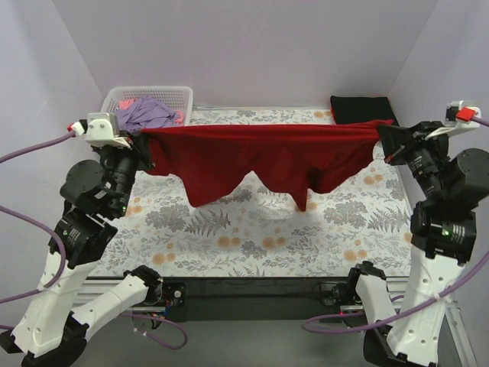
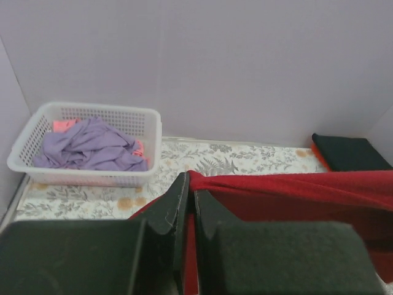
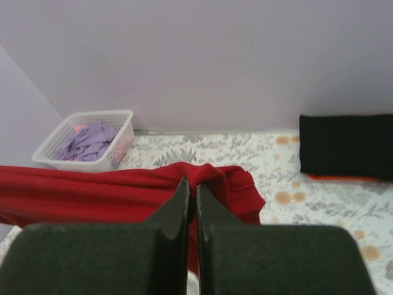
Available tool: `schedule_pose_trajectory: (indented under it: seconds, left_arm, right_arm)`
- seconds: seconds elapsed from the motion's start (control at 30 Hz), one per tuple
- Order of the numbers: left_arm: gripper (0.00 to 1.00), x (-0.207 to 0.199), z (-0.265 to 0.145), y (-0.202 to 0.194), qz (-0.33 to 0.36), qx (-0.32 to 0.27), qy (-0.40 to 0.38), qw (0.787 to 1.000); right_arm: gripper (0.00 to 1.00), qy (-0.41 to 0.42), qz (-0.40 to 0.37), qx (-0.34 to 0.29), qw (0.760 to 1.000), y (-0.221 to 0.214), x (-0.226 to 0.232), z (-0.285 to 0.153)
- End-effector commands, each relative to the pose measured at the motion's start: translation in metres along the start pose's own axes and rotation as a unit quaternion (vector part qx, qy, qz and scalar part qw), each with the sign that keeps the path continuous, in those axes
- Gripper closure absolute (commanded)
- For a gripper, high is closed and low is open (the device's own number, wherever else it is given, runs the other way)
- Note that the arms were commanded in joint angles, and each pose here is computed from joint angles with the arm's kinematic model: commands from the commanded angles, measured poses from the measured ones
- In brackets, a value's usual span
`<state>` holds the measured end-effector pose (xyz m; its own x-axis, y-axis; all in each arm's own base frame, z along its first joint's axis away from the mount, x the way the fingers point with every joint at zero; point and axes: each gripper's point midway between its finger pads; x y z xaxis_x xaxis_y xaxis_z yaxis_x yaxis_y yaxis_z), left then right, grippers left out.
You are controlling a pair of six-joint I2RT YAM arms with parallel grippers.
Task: Fold and stack the t-shirts
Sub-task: Flatten the tshirt out
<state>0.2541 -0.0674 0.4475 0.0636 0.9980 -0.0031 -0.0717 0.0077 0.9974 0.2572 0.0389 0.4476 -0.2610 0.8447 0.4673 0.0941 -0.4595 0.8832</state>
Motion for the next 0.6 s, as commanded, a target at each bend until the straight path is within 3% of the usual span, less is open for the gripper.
schedule_pose_trajectory:
  seconds: [0.0, 0.1, 0.27, 0.43, 0.57]
  left_arm:
    - [1.00, 0.050, -0.020, 0.046, 0.034, -0.036, 0.093, 0.994]
    - [1.00, 0.051, -0.025, 0.075, 0.038, -0.062, 0.084, 0.994]
    - [1.00, 0.040, -0.008, 0.085, 0.067, -0.060, 0.071, 0.993]
    - [1.00, 0.018, 0.059, 0.041, 0.161, -0.033, 0.096, 0.982]
    - [1.00, -0.007, 0.133, -0.050, 0.238, 0.039, 0.099, 0.965]
  right_arm:
    - [0.99, -0.115, -0.067, -0.081, 0.988, 0.050, -0.022, -0.027]
    - [0.99, -0.117, -0.082, -0.097, 0.985, 0.065, -0.007, -0.041]
    - [0.99, -0.114, -0.088, -0.105, 0.984, 0.077, 0.000, -0.041]
    - [0.99, -0.117, -0.048, -0.026, 0.992, 0.038, -0.036, 0.002]
    - [0.99, -0.124, 0.010, 0.060, 0.990, -0.019, -0.088, 0.054]
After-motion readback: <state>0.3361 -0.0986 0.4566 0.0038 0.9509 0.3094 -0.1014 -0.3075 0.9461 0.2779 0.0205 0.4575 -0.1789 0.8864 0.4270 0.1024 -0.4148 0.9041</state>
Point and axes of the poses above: each gripper's point midway between its finger pads, its own z axis out along the fingers, its own x axis along the line the jaws close on, y = z × x, and after that the axes turned 10 degrees about z, right-handed
